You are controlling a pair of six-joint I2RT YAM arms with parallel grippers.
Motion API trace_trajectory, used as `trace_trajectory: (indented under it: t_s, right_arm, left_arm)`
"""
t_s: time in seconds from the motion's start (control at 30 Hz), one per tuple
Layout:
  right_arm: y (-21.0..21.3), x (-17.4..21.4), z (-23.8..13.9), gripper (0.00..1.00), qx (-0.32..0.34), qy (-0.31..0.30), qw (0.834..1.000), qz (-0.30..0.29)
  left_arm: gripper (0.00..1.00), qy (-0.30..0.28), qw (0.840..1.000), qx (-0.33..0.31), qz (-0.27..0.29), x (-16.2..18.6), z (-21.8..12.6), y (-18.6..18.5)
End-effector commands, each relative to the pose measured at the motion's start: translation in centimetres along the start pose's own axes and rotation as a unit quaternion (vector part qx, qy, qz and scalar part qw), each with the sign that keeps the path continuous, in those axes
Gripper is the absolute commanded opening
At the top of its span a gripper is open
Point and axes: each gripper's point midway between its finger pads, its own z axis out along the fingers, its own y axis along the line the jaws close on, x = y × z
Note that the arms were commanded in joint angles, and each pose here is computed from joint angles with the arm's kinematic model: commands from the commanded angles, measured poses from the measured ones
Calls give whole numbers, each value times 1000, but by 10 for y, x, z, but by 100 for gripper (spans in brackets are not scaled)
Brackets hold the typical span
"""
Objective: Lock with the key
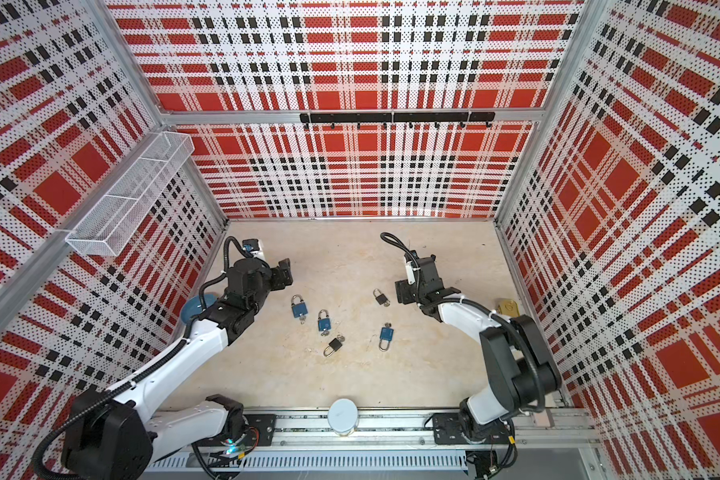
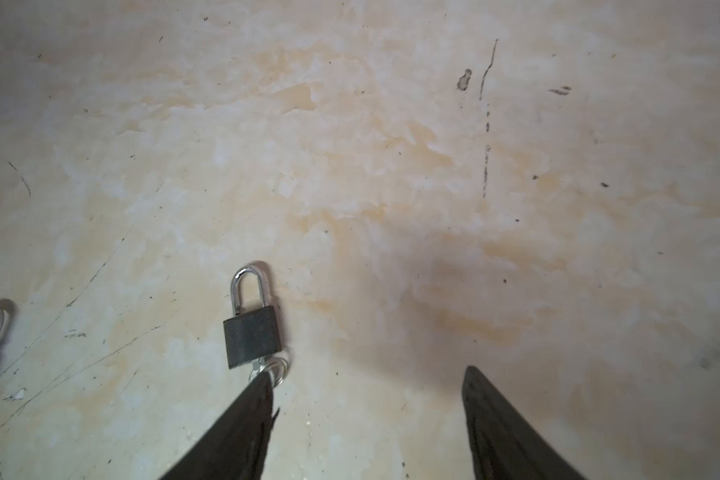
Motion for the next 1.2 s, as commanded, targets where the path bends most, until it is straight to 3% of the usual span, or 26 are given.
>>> trace_trajectory:
  t_s: [0.0, 0.37, 1.17]
  right_arm:
    - [20, -19, 14, 68, -43, -10, 999, -5]
    - [54, 0, 48, 59, -75, 47, 995, -47]
    - [72, 34, 61, 47, -58, 101, 989, -94]
  left_arm:
    - [87, 18, 999, 4, -26, 8, -3, 3]
    - [84, 32, 998, -12, -46, 17, 4, 23]
    - [84, 29, 997, -18, -70, 22, -4, 38]
